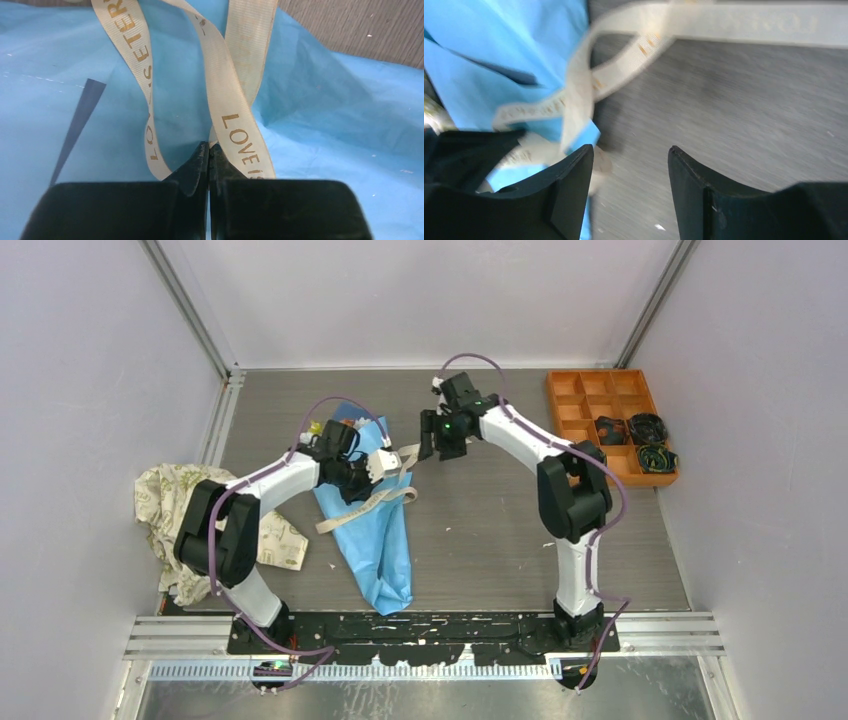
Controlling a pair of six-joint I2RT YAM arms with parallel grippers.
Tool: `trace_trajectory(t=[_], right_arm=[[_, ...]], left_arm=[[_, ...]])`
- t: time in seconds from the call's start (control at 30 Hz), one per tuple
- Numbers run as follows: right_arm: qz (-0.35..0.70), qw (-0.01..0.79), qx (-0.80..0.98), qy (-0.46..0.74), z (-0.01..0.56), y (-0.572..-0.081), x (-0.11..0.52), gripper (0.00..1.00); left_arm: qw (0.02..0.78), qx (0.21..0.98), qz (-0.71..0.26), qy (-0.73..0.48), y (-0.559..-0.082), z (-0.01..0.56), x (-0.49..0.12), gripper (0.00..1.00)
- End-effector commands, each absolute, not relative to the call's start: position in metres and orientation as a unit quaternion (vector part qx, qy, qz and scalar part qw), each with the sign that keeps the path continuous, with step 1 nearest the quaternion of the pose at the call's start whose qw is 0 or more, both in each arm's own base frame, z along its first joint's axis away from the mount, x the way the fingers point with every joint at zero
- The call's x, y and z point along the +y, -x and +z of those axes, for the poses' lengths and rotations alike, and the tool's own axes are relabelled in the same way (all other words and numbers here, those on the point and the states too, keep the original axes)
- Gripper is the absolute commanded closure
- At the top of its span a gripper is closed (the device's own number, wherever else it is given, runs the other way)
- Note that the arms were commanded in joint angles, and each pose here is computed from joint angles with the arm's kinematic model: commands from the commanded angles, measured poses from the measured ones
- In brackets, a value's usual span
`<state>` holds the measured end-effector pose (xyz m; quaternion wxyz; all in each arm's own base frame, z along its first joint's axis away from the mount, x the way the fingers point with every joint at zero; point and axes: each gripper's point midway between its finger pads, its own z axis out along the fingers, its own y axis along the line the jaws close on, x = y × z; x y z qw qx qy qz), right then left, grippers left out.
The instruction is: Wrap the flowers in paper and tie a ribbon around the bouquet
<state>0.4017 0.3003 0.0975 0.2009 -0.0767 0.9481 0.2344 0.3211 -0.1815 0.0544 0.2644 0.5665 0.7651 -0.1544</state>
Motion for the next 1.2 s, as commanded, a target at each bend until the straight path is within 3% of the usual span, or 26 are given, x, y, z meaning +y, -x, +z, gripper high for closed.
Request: trace_trajectory(t=[0.0,0.13,0.27,0.43,0.57,0.97,1.17], right_arm=[[0.3,0.299,0.882,0.205,0.157,-0.376,0.293,0.39],[0.351,0.482,0.738,0.315,0.194,-0.355,0.311,0.41],[0.325,0.529,0.64,0.453,0.189,-0.333,0.343,0.35],[0.341,0.546,0.581,0.498,0.197,-0.34,0.38,0.38],[0.31,0.56,0.565,0.52,0.164,-0.348,0.381,0.38],[0.252,0.503,0.566,0.603,0.088,-0.351,0.393,0.34],[0.239,0.482,0.577,0.615,0.066,-0.349,0.391,0.46]], left_arm=[[0.294,0.769,-0.175,-0.539,-0.33,0.057,-0.191,1.0],[0.303,0.773,-0.195,-0.521,-0.331,0.062,-0.193,1.0],[0.312,0.775,-0.207,-0.509,-0.335,0.066,-0.193,1.0],[0.316,0.78,-0.22,-0.494,-0.337,0.068,-0.193,1.0],[0.32,0.779,-0.228,-0.488,-0.337,0.071,-0.193,1.0],[0.318,0.781,-0.233,-0.483,-0.337,0.072,-0.189,1.0],[0.325,0.774,-0.253,-0.481,-0.335,0.086,-0.192,1.0]])
